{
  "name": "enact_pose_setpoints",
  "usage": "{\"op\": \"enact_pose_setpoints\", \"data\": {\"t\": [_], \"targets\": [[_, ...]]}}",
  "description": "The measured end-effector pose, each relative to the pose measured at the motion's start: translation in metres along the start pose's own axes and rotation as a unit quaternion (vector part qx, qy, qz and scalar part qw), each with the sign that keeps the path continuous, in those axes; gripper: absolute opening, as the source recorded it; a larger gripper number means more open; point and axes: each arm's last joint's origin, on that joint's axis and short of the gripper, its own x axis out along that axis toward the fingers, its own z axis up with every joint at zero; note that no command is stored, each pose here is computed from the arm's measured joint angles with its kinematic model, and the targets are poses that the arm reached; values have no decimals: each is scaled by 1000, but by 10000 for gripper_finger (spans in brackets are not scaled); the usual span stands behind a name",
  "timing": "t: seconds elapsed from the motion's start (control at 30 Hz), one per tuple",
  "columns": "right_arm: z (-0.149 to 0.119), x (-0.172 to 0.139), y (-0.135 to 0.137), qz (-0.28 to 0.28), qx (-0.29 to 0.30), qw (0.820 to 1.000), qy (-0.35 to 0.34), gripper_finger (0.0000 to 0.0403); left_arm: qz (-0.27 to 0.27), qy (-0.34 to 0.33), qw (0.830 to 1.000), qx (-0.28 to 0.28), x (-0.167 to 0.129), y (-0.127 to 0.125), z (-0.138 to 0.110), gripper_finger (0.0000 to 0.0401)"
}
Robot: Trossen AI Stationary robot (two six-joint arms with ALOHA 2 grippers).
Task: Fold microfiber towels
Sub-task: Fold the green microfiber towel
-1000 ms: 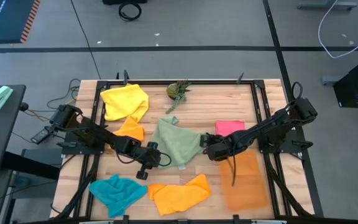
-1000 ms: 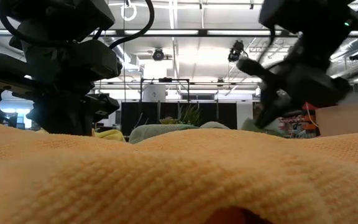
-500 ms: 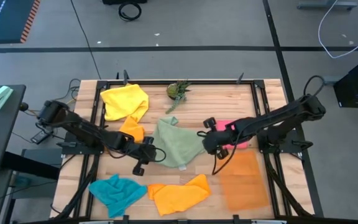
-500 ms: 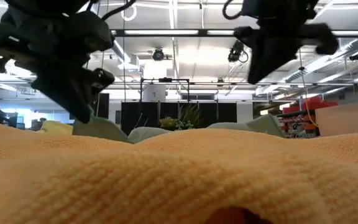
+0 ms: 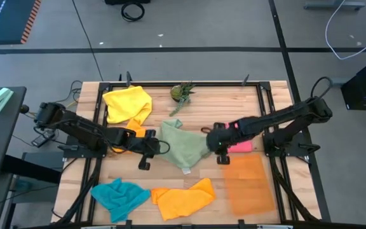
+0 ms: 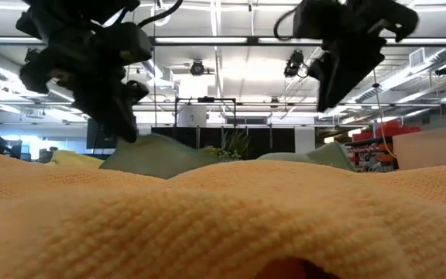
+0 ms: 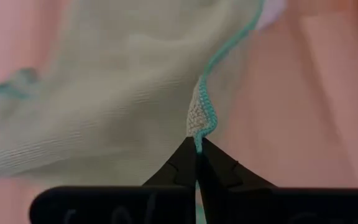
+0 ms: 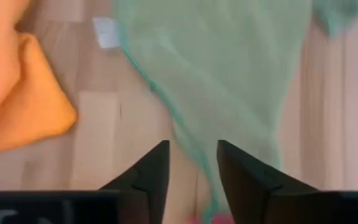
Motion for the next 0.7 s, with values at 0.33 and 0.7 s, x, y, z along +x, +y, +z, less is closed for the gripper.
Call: {"op": "enact_pose_setpoints", "data": {"t": [0.33, 0.7], "targets": [[10, 31, 26, -80, 2, 995, -64, 195, 97, -66, 991, -55, -42, 48, 6, 15], [-12, 49, 28, -119, 71, 990, 39, 196, 136, -19, 986, -92, -45, 72, -8, 21]]}}
